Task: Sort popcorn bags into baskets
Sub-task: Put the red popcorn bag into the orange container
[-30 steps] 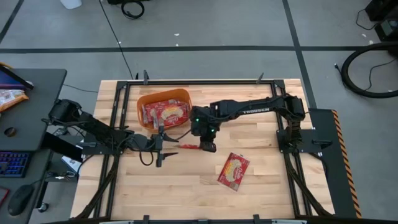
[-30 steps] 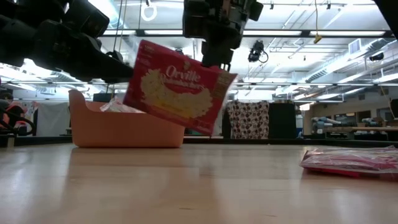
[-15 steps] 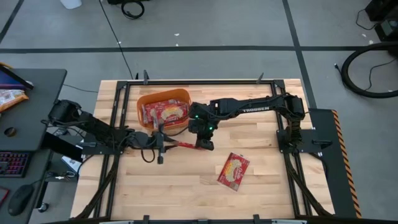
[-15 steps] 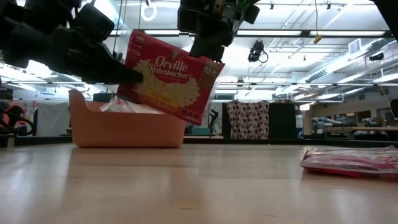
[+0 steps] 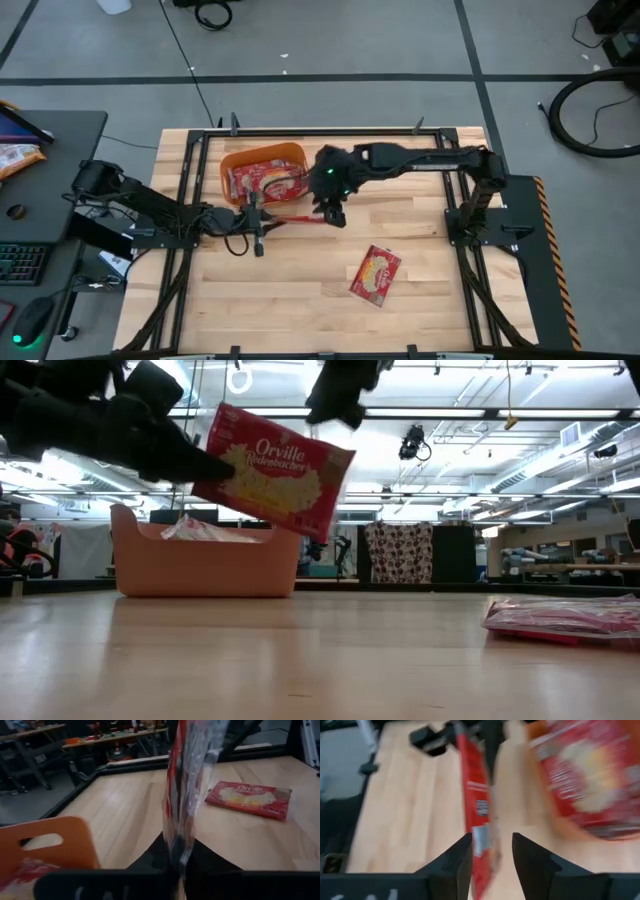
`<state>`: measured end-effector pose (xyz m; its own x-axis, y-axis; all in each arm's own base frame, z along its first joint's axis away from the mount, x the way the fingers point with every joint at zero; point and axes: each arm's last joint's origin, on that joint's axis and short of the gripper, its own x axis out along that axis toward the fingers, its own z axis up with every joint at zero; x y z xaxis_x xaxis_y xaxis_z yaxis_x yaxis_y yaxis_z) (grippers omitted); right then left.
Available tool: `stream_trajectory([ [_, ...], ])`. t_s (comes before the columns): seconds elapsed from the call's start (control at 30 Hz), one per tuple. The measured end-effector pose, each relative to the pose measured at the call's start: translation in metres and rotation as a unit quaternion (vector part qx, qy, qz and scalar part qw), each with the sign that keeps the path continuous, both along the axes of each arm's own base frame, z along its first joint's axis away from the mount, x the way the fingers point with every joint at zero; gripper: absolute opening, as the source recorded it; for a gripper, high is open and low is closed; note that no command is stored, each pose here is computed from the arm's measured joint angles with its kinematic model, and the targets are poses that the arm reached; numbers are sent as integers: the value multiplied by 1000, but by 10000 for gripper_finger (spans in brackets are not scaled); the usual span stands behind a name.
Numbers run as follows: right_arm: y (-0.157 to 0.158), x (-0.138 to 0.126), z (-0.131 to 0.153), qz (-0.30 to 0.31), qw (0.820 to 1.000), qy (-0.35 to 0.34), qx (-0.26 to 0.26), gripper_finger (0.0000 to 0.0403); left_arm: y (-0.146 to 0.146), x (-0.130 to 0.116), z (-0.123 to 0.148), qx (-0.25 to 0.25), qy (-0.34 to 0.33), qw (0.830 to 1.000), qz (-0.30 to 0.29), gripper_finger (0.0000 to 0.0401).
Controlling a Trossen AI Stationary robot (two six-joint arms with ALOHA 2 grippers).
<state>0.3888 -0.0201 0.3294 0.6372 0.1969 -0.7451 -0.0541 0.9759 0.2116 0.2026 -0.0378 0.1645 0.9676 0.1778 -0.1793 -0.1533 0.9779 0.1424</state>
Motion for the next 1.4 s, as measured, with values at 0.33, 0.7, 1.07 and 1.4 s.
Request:
stream_trajectory([
  [0.33, 13, -29, 39, -35, 997, -41, -52, 145, -4, -24, 24, 2, -26, 998, 51, 32],
  [0.7, 35, -25, 27, -33, 998, -7, -61, 144, -1, -36, 33, 22, -40, 990, 131, 32],
  [1.07, 47, -27, 20, -41, 997, 15, -61, 144, 14, -64, 23, 28, -98, 984, 147, 32],
  [1.4, 46, -25, 23, -59, 994, -5, -87, 144, 30, -79, 9, -50, -129, 973, 183, 32],
])
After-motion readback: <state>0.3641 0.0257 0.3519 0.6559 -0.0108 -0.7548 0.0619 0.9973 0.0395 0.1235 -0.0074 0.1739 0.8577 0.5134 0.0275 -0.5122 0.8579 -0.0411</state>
